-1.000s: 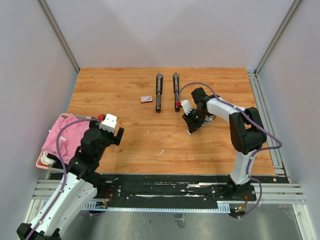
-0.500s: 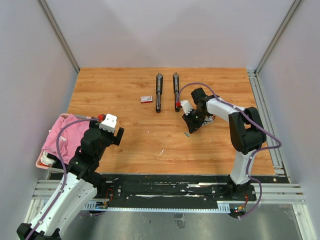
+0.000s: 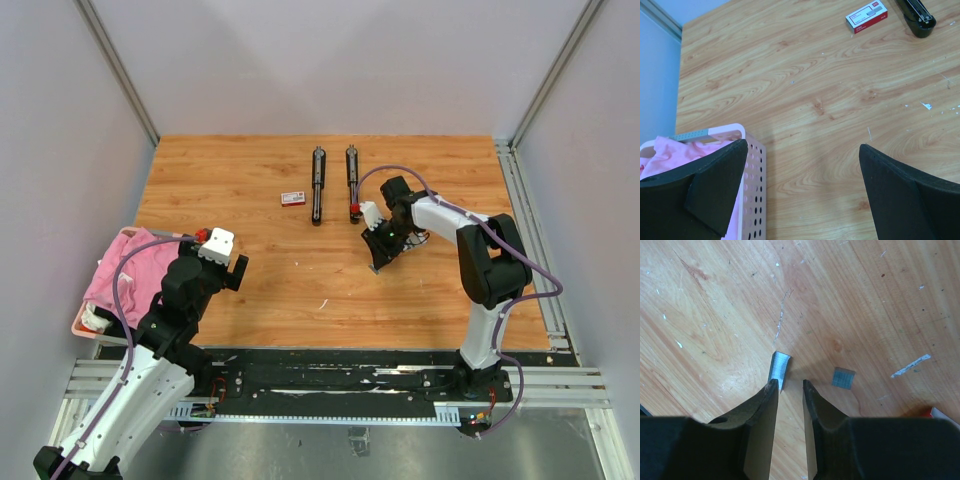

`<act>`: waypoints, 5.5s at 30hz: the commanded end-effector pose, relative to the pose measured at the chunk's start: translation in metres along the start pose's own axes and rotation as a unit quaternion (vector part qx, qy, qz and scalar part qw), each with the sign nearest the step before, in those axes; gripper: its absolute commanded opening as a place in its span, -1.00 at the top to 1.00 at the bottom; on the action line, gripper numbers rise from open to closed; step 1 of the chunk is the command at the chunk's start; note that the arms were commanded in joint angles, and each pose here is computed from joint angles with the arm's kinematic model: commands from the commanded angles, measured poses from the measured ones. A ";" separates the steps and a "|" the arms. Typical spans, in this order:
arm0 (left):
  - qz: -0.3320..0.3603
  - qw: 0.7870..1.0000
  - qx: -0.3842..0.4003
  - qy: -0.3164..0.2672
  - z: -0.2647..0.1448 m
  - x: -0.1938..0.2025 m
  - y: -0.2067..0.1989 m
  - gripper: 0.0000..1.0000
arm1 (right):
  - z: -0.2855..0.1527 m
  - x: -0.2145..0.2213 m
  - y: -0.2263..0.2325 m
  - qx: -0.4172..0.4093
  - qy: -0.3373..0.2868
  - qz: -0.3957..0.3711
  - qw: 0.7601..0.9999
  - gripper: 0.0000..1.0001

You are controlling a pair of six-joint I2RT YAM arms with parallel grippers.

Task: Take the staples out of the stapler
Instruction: Pick up the staple from the center of the board, then place the staple in the staple box.

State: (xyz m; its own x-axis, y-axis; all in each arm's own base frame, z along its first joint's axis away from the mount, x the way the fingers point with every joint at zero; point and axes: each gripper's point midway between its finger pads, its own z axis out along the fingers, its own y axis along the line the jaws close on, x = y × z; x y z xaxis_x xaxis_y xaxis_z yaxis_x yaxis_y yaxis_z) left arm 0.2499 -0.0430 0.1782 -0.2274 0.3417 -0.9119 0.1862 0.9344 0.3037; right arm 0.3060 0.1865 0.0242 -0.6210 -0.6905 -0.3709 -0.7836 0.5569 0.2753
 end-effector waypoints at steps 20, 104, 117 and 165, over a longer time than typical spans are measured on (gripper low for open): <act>0.000 1.000 -0.008 -0.010 0.002 -0.003 0.003 -0.96 | 0.014 0.006 0.003 0.025 0.041 -0.015 0.999 0.52; 0.001 1.000 -0.003 -0.009 0.003 -0.002 0.001 -0.96 | -0.067 0.034 -0.125 0.243 -0.028 0.126 0.961 0.99; 0.001 1.000 -0.003 -0.010 0.003 -0.002 0.001 -0.96 | -0.058 0.037 -0.127 0.236 -0.020 0.132 0.962 0.99; 0.003 1.000 -0.004 -0.007 0.004 0.000 0.001 -0.96 | -0.065 0.015 -0.120 0.236 -0.057 0.131 0.961 0.85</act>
State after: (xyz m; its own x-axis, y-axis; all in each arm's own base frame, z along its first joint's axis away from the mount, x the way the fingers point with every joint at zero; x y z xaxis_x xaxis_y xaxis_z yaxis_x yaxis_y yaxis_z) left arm 0.2503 -0.0431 0.1735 -0.2346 0.3475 -0.9079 0.1894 0.9324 0.3080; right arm 0.3811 0.0737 0.0253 -0.7894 -0.4746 -0.3893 -0.4999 0.8651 -0.0410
